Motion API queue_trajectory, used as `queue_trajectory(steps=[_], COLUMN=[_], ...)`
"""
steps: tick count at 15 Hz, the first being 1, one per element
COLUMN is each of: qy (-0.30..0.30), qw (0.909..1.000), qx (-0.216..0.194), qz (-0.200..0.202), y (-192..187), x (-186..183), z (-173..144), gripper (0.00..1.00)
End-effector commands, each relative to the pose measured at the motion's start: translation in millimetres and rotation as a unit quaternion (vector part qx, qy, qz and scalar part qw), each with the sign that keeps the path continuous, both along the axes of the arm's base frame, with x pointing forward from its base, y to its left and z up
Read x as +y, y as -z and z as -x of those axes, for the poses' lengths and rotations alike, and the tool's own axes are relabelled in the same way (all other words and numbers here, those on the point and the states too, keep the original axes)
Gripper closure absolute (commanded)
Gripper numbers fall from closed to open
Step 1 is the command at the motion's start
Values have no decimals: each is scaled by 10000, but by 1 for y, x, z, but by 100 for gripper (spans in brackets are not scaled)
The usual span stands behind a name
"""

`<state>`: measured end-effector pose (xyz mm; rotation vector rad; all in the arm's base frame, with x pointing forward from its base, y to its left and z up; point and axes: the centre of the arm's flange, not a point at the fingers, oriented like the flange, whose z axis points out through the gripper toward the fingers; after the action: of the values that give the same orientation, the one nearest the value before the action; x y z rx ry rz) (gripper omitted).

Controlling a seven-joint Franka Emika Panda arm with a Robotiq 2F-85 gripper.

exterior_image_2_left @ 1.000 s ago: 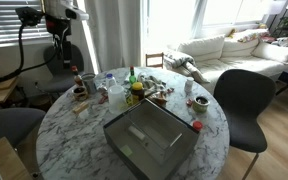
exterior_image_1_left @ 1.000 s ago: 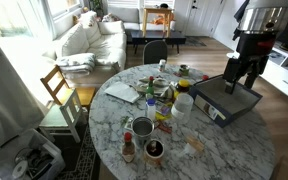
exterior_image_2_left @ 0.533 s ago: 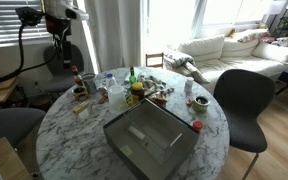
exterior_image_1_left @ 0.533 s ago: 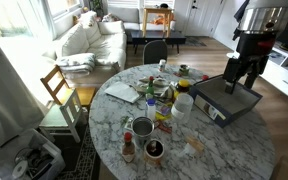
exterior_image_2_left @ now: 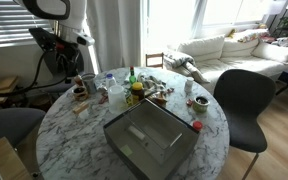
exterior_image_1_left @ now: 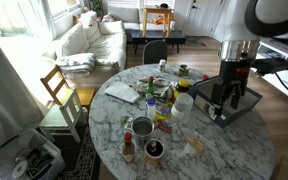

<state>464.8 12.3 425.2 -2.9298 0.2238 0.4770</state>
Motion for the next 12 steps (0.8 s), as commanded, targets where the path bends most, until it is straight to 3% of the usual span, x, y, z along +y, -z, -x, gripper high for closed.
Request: queue_trajectory(steps=[1, 4, 5, 12], qy=[-425, -488, -433, -304], qw=[9986, 9960, 9974, 9967], qx=[-304, -746, -568, -751], qz=[-114, -87, 10, 18], y=[53, 84, 64, 84], x=[11, 20, 15, 10], z=[-14, -25, -24, -34], gripper=[0, 0, 0, 0])
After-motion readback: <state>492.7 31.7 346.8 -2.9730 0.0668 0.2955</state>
